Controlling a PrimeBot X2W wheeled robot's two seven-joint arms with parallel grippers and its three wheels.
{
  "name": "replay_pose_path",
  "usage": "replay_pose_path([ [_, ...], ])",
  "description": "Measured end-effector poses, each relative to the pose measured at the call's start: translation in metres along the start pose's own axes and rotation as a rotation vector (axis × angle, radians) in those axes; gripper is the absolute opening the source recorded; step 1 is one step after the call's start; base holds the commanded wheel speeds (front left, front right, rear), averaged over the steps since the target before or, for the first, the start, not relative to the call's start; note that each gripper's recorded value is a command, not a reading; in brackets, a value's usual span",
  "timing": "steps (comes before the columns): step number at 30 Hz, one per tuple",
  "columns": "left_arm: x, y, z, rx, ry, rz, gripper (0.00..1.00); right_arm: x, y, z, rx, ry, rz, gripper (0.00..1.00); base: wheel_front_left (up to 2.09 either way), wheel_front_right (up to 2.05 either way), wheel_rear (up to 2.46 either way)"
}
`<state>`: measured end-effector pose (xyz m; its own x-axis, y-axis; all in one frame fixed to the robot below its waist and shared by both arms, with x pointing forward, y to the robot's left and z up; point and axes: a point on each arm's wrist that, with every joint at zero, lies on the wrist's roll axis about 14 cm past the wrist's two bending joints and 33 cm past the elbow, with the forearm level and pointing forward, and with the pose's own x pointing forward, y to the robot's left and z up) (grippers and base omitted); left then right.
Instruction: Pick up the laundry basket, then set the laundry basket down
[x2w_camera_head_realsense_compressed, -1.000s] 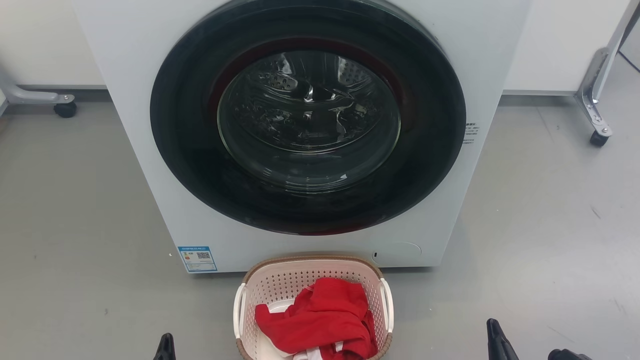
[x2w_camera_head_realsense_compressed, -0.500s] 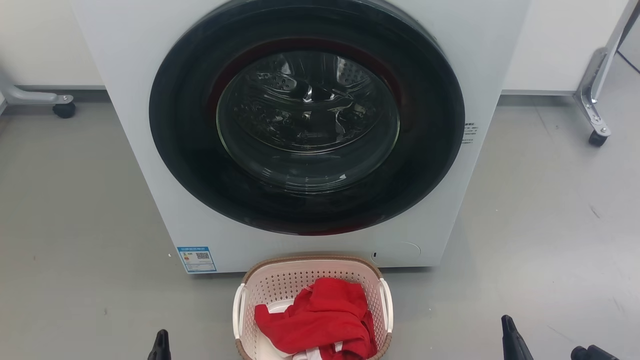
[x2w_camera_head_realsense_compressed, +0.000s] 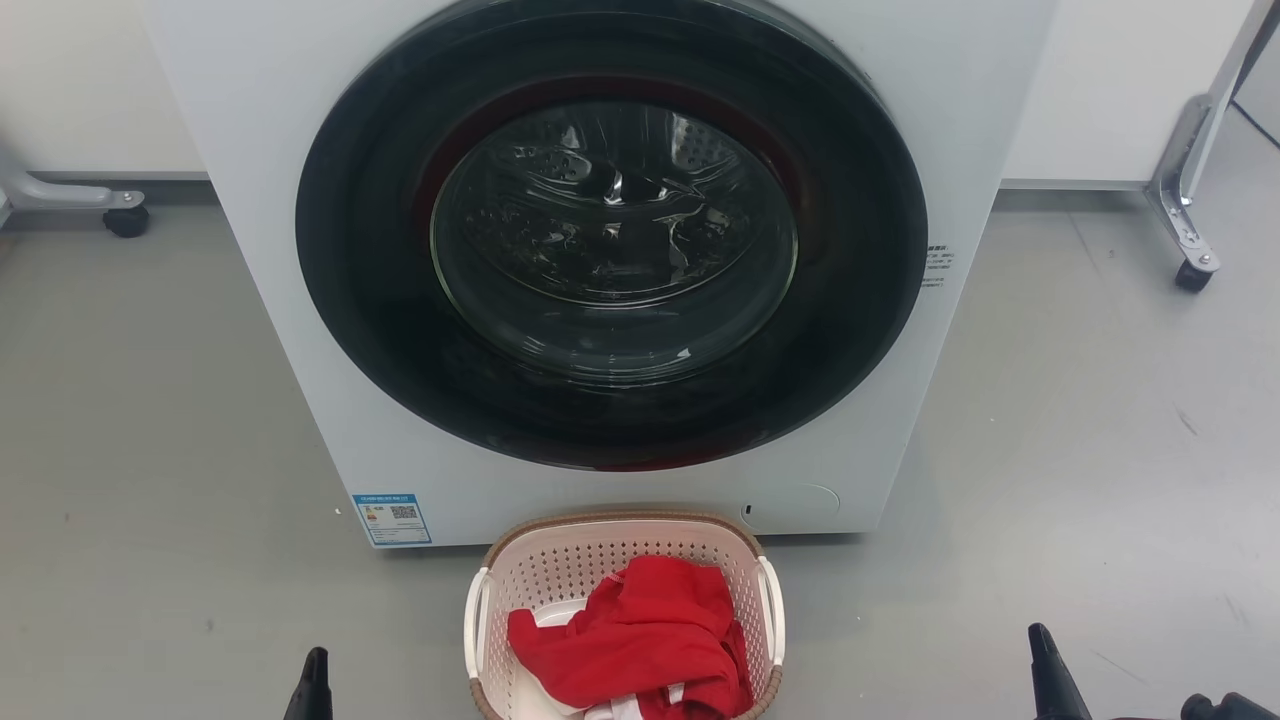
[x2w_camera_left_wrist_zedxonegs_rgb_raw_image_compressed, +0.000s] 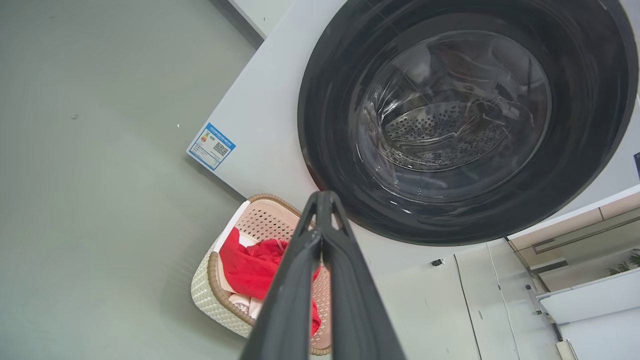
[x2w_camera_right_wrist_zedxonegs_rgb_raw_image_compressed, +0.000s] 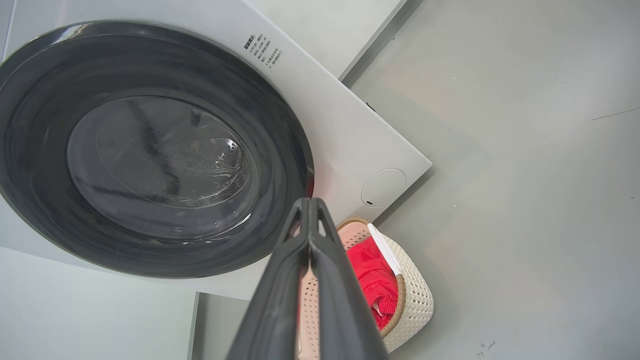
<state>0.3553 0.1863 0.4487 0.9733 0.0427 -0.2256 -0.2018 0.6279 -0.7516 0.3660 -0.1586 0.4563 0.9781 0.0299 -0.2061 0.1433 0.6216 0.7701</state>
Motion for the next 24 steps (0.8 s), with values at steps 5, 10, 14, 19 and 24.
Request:
replay_pose_path([
  [5,0.001,0.0,0.0,-0.071,0.011,-0.004,0.0,0.001,-0.002,0.004,0.074,-0.002,-0.003,0.0,0.0,0.0,0.0],
  [10,0.004,-0.003,0.002,-0.144,0.015,-0.015,0.0,0.002,-0.004,0.009,0.148,-0.007,0.0,0.0,0.0,0.0,0.0],
  [14,0.005,-0.004,0.004,-0.204,0.017,-0.025,0.0,0.003,-0.005,0.013,0.208,-0.01,0.005,0.0,0.0,0.0,0.0],
  [19,0.006,-0.005,0.005,-0.275,0.023,-0.037,0.0,0.004,-0.005,0.019,0.28,-0.019,0.016,0.0,0.0,0.0,0.0],
  [24,0.009,-0.01,0.009,-0.348,0.022,-0.059,0.0,0.004,-0.007,0.023,0.353,-0.025,0.021,0.0,0.0,0.0,0.0],
])
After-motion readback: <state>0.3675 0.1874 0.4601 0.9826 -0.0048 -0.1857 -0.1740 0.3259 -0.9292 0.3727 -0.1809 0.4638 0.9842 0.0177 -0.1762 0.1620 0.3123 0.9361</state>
